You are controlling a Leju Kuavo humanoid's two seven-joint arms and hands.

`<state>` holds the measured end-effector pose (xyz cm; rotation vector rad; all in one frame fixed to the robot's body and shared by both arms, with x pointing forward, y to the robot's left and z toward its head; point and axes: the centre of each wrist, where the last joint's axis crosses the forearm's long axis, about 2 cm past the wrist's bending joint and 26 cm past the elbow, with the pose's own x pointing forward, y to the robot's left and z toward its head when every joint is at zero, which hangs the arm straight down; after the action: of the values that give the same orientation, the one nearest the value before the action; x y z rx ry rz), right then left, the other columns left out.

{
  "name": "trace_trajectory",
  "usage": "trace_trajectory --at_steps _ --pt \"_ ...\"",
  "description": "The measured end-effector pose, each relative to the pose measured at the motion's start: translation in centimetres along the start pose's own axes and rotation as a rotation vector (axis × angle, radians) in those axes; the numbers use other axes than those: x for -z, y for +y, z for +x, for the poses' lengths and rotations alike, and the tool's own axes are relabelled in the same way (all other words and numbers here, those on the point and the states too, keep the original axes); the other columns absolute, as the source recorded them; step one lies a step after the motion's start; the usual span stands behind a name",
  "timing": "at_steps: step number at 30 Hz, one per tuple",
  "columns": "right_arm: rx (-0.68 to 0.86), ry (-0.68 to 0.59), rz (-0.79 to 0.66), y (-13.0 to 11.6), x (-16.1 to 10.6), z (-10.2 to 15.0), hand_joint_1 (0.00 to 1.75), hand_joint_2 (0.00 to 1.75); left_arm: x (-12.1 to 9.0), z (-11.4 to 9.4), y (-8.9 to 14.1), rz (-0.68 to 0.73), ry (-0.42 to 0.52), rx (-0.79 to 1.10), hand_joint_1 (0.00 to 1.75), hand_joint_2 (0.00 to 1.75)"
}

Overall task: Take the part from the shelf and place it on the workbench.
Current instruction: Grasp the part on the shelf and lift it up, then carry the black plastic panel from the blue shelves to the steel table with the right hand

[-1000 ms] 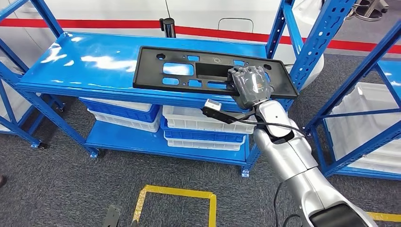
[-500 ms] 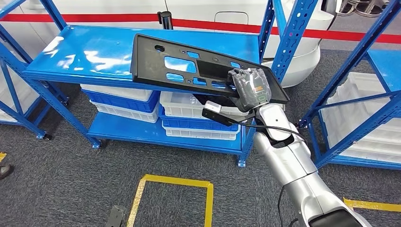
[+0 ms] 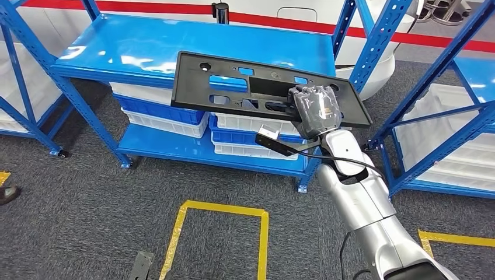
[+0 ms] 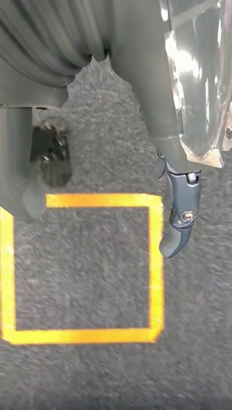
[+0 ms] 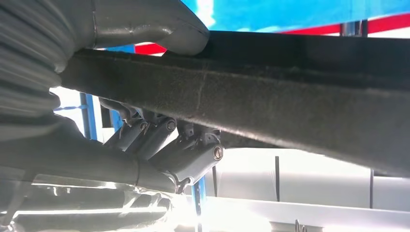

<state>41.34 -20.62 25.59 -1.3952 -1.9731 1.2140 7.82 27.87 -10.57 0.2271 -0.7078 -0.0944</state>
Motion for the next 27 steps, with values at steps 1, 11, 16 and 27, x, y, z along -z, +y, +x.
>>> trace_trajectory --at_steps 1,11,16,27 --pt "0.000 0.000 0.003 0.1 -0.1 0.0 1.73 1.75 0.0 0.0 -0.1 -0.002 0.001 -0.001 0.00 1.75" --pt "-0.013 0.003 0.005 0.1 0.0 -0.3 1.73 1.75 -0.4 -0.5 -0.5 -0.021 0.009 0.005 0.00 1.75" --pt "-0.007 0.028 0.005 0.1 0.0 -1.1 1.73 1.75 -0.5 -0.6 -0.4 -0.026 0.009 0.008 0.00 1.75" --pt "-0.024 0.072 0.000 -0.4 -0.1 -3.6 1.73 1.75 -0.3 -0.2 -0.7 -0.035 0.002 0.003 0.00 1.75"
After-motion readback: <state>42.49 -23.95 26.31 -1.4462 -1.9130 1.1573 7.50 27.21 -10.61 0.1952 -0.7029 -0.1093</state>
